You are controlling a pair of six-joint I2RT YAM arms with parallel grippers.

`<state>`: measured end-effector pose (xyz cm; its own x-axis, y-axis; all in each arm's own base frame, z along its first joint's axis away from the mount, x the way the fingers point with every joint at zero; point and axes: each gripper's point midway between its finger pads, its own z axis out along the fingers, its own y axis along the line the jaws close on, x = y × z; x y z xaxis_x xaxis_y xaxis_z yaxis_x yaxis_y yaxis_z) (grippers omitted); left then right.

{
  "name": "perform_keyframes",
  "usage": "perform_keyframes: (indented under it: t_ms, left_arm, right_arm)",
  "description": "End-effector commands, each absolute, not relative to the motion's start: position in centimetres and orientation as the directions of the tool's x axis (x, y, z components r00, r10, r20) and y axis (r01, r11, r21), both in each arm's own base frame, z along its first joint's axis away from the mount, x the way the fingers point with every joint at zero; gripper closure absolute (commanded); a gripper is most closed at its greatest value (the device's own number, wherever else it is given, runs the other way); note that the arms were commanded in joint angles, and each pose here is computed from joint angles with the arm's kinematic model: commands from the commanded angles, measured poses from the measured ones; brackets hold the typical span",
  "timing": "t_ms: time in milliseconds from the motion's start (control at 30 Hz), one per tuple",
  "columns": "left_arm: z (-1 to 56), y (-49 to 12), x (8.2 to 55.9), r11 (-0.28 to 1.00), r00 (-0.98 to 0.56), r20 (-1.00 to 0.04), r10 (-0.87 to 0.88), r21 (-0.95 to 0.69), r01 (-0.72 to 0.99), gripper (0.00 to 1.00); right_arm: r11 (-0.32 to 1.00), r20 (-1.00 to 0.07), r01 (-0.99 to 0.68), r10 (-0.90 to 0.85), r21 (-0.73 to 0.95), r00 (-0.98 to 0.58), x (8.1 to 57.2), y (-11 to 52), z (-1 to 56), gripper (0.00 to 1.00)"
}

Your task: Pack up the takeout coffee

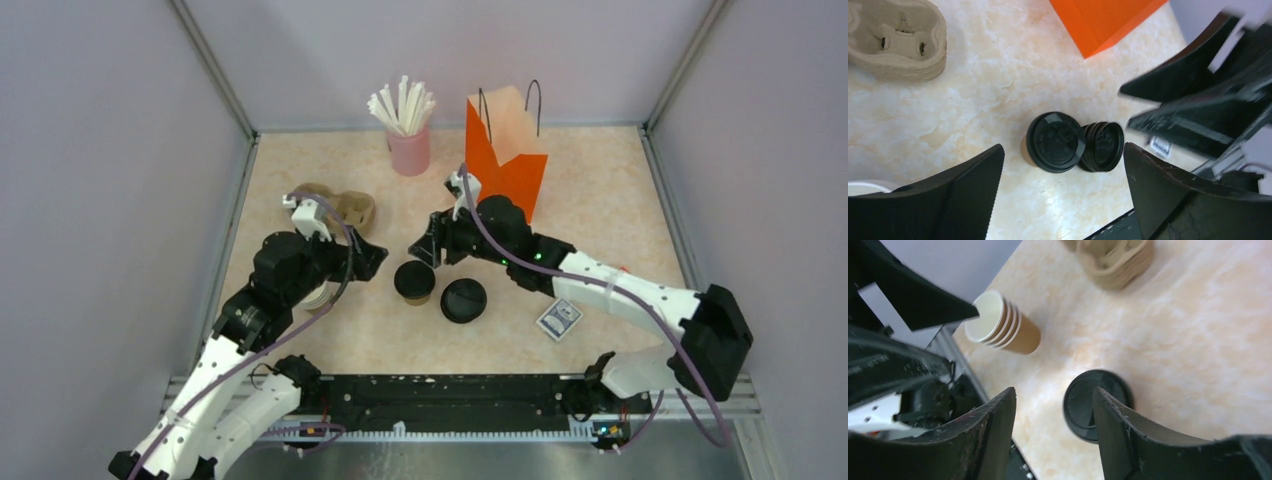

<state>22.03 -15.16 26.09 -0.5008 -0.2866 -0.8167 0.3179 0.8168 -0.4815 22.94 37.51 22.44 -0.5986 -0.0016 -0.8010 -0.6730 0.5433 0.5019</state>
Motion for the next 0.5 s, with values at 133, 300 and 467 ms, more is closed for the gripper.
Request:
perform_keyframes:
  t_ms: [133,300,467]
  left_arm:
    - [25.2,-15.6,21.8,0.816,-0.475,-0.859,-0.191,-0.408,0.409,0.01]
    - [25.2,-14.2,25.0,0.890,-0.424,-0.884,-0.198,-0.343,0.300,0.01]
    - [25.8,-14.2,29.5,0.936,-0.411,-0.896,-0.169,-0.277,0.218,0.01]
  right_arm:
    - [0.791,-0.930,-0.542,0.090,0.285,-0.357,26.3,29.8,28.9,0.06]
    - [0.817,-0.952,-0.520,0.111,0.250,-0.284,25.5,26.8,30.8,0.05]
    - [0.805,-0.955,-0.525,0.171,0.276,-0.241,24.3,24.8,30.2,0.05]
